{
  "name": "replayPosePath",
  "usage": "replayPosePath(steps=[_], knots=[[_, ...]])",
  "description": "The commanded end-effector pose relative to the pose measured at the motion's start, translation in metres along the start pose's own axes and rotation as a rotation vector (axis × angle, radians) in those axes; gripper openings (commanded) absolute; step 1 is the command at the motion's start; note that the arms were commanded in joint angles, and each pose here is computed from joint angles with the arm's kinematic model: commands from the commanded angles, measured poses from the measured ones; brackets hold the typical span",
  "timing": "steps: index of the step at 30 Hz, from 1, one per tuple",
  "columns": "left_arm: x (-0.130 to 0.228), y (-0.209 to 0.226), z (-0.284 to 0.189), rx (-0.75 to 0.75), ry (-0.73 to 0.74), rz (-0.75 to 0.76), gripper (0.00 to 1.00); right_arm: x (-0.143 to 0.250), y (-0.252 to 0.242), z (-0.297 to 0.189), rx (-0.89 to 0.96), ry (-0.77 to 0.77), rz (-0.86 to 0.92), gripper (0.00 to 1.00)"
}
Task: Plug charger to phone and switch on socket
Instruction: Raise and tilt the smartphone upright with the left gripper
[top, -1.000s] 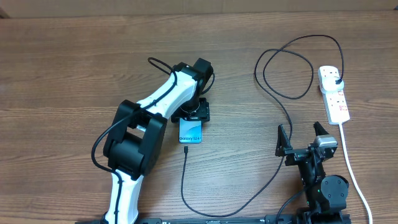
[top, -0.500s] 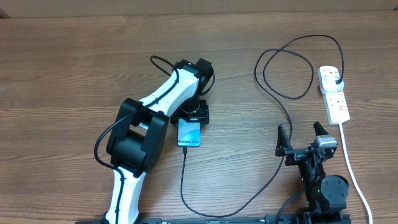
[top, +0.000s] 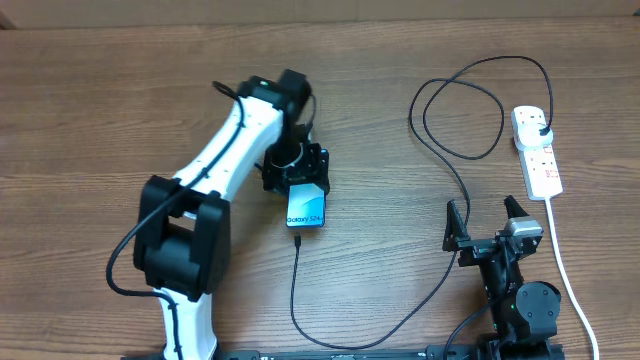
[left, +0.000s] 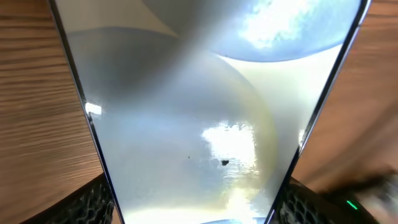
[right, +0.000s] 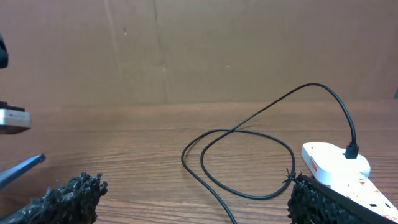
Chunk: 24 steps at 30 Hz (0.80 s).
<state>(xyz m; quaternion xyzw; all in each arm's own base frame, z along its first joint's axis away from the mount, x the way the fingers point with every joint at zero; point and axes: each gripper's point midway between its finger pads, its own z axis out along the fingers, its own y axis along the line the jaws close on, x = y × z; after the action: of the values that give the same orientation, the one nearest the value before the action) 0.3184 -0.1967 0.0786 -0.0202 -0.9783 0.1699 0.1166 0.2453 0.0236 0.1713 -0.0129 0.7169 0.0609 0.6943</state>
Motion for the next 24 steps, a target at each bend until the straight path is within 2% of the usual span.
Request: replayPosePath(steps=[1,5,15,24], knots=[[0.01,-0.047,-0.025,0.313,0.025,0.153,0.6,0.002,0.001,0.0,-0.006,-0.003,-0.008,1.0],[0.019,-0.077,-0.04,0.522,0.048,0.236,0.61,0.002,0.001,0.0,-0.006,-0.003,-0.008,1.0],[0.04,-0.116,-0.076,0.853,0.082,0.334,0.6,0.002,0.001,0.0,-0.006,-0.003,-0.008,1.0],[0.053,-0.117,-0.081,0.876,0.158,0.253,0.6,0.002,0.001,0.0,-0.006,-0.003,-0.008,1.0]])
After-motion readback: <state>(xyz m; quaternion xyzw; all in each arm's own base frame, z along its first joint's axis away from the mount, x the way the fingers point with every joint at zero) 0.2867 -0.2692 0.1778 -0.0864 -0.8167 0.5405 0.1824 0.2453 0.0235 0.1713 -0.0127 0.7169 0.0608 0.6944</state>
